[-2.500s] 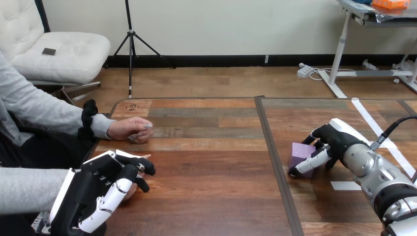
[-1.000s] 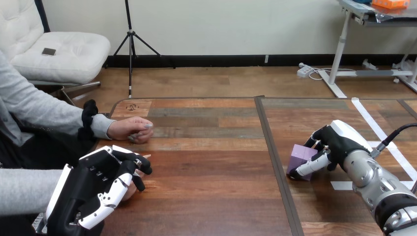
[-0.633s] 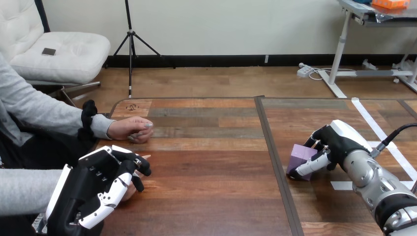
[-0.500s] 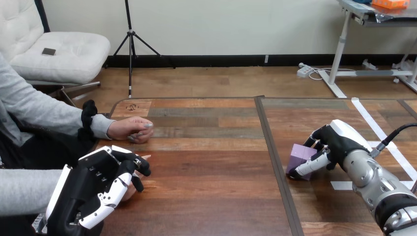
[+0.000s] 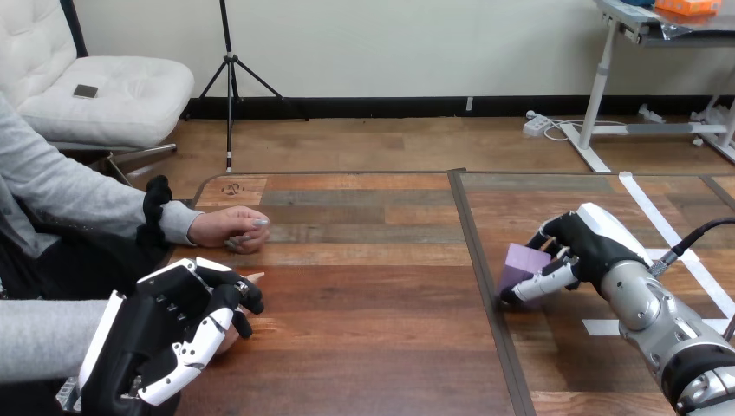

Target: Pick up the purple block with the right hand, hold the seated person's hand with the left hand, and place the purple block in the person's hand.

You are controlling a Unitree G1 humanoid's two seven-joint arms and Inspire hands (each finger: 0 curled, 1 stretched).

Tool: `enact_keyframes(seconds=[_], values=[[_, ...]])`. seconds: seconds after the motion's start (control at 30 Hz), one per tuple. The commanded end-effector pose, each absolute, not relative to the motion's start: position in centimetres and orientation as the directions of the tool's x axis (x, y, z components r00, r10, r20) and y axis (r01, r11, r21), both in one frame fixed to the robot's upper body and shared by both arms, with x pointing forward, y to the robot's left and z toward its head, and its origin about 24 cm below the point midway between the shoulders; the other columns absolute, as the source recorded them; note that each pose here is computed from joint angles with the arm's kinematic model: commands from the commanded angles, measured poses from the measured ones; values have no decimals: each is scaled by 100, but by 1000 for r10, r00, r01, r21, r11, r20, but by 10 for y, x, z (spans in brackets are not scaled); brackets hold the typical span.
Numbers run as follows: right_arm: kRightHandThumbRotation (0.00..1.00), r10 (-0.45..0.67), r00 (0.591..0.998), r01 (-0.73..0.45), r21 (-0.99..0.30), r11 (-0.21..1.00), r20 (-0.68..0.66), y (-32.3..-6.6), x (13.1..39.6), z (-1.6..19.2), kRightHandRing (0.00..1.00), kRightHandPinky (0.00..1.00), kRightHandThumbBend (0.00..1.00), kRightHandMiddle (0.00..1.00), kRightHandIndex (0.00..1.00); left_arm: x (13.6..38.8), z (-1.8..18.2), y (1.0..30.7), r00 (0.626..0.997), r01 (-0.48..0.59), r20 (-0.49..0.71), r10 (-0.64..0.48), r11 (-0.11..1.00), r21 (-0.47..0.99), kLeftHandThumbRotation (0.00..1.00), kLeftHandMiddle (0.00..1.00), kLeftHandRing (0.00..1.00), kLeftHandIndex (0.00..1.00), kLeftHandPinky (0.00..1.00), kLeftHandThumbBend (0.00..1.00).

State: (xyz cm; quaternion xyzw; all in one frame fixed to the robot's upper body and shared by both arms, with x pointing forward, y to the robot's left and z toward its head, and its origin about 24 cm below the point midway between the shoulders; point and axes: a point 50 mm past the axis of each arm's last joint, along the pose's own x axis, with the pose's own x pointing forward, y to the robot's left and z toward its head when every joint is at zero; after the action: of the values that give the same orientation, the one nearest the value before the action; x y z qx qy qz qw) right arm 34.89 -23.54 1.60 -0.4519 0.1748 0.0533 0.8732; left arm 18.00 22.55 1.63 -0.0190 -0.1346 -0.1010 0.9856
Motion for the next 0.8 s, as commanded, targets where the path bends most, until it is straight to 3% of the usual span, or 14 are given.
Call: enact_keyframes(seconds=[0.0,0.5,0.77], values=[[0,-34,975,-155,-781,605,-220,-231,362,40,44,39,81,47,47,193,35,231,910,199,368,-191,980,16,0,51,49,45,33,22],[0,-1,989,-115,-759,641,-151,-235,359,46,43,40,81,46,46,193,47,240,913,138,387,-131,990,10,0,48,46,43,29,27],[0,-1,990,-108,-753,649,-144,-239,359,48,42,38,80,45,46,195,48,246,909,153,393,-140,988,-3,1,49,48,43,23,11]])
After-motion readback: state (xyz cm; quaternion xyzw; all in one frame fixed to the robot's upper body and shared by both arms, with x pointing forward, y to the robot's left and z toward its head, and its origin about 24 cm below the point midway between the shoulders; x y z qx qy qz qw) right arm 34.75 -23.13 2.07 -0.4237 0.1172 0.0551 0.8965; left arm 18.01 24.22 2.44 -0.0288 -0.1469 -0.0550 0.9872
